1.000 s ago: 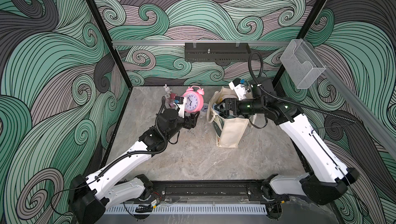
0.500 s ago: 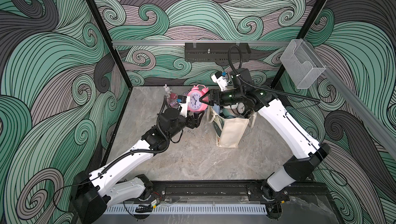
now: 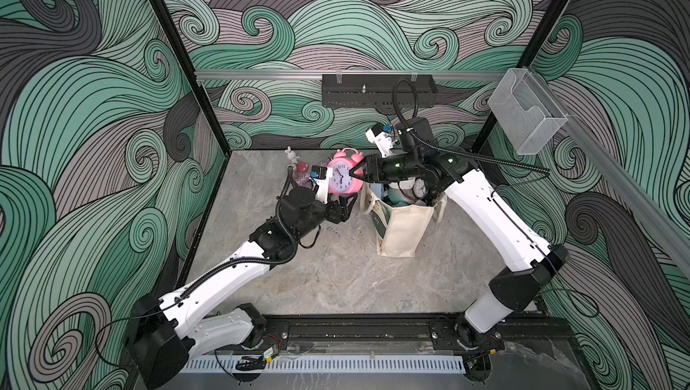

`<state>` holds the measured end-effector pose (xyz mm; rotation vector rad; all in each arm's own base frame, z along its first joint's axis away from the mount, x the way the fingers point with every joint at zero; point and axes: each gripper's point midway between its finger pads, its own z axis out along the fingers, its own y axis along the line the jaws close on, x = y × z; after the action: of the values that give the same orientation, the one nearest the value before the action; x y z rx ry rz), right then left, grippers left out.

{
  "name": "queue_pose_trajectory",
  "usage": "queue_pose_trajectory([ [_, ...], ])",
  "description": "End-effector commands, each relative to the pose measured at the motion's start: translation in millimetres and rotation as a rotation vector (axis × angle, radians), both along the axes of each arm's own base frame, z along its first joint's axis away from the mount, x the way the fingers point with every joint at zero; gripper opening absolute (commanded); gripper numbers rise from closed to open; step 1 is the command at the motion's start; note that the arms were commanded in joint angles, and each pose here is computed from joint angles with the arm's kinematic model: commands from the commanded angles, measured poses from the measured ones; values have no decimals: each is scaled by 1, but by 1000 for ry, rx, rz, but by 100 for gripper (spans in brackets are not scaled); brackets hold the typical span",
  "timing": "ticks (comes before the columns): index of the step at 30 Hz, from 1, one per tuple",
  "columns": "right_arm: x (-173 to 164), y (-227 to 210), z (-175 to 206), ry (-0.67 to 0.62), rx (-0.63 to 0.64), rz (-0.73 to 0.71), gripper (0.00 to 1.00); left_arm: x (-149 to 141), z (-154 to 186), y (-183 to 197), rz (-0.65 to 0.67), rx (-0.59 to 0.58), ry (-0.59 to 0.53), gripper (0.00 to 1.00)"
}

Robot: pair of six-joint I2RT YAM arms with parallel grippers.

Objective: Put the alarm clock into the canvas bag
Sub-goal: Place the alarm at the canvas bag.

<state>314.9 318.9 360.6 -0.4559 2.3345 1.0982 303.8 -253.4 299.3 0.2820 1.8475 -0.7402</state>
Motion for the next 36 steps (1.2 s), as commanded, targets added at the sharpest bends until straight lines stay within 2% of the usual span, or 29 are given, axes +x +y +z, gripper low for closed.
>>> queue_pose_trajectory([
  [1,-2,1,4,-15,-5,11,42,-1,37,-8,-25,-71,-66,71],
  [7,-3,1,3,-19,-11,22,33,-2,39,-9,-32,-69,-66,73],
  [9,-3,-1,6,-28,-11,17,28,-2,38,-9,-34,-60,-67,77],
  [11,0,-10,12,-49,-10,-8,23,-2,37,-9,-36,-46,-72,87],
  [12,2,-16,18,-62,-4,-21,21,-2,37,-8,-31,-39,-72,98],
  [14,3,-31,35,-103,12,-49,16,-2,35,-5,-27,-15,-73,99],
  [17,3,-69,60,-207,-20,-151,17,-6,26,2,-16,43,-54,99],
  [19,6,-102,61,-214,-36,-241,17,-8,17,8,-2,79,-17,99],
  [22,9,-140,48,-170,-49,-337,17,-13,5,5,-38,128,34,99],
  [27,8,-174,7,-121,-148,-400,16,-18,-1,-21,-173,153,104,99],
  [31,16,-186,-23,-127,-249,-390,11,-15,-1,-39,-233,124,138,99],
  [36,19,-178,-31,-162,-223,-349,11,-12,-1,-56,-290,116,194,99],
])
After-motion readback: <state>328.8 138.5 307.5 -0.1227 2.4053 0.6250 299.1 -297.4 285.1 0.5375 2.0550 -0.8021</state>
